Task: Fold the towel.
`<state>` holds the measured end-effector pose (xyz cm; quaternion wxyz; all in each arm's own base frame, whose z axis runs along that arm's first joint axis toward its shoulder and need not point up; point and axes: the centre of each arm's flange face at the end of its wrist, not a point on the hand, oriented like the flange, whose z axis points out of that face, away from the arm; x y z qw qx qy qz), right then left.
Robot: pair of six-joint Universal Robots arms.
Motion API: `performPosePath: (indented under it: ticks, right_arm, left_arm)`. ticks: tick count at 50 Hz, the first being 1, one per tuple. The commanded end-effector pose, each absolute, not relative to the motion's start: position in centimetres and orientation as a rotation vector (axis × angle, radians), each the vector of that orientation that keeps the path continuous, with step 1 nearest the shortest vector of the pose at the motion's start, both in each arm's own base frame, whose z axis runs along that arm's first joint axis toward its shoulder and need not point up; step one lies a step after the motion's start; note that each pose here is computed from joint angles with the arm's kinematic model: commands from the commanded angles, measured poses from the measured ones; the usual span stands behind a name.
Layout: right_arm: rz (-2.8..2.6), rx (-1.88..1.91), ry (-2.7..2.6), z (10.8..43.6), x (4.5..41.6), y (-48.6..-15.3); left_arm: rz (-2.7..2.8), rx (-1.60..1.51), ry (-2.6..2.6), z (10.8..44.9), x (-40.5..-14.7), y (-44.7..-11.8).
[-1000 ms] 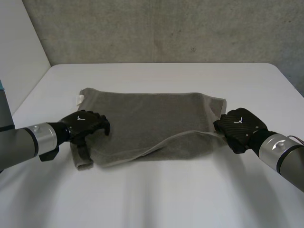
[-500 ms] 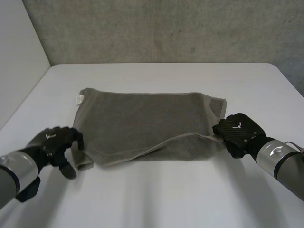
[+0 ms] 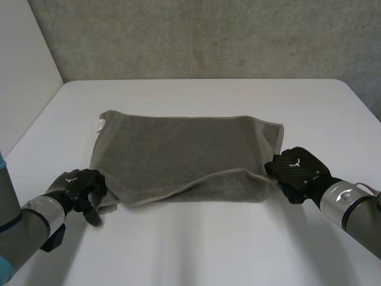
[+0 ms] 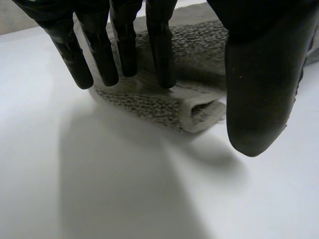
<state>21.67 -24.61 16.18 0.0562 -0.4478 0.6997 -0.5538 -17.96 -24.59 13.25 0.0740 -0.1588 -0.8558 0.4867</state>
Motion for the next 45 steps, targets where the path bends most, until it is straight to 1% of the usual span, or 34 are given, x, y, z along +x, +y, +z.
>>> performPosePath:
  ticks: [1, 17, 29, 39, 45]
  right_arm:
    - [-1.674, -1.361, 2.125, 16.1, 21.7, -24.5]
    - [-1.666, -1.363, 2.128, 15.5, 21.6, -24.1]
    - [-1.651, -1.363, 2.139, 15.1, 21.6, -24.1]
    - [-1.646, -1.362, 2.147, 14.9, 21.6, -24.1]
    - [-1.65, -1.36, 2.147, 15.0, 21.6, -24.2]
  left_arm:
    - [1.477, -0.458, -2.598, 12.7, -18.2, -25.9]
    - [1.54, -0.454, -2.57, 12.5, -18.5, -27.8]
    - [1.554, -0.441, -2.545, 12.8, -18.9, -28.1]
    - [1.544, -0.437, -2.551, 12.1, -18.9, -28.4]
    - [1.557, -0.435, -2.547, 12.2, -18.9, -28.8]
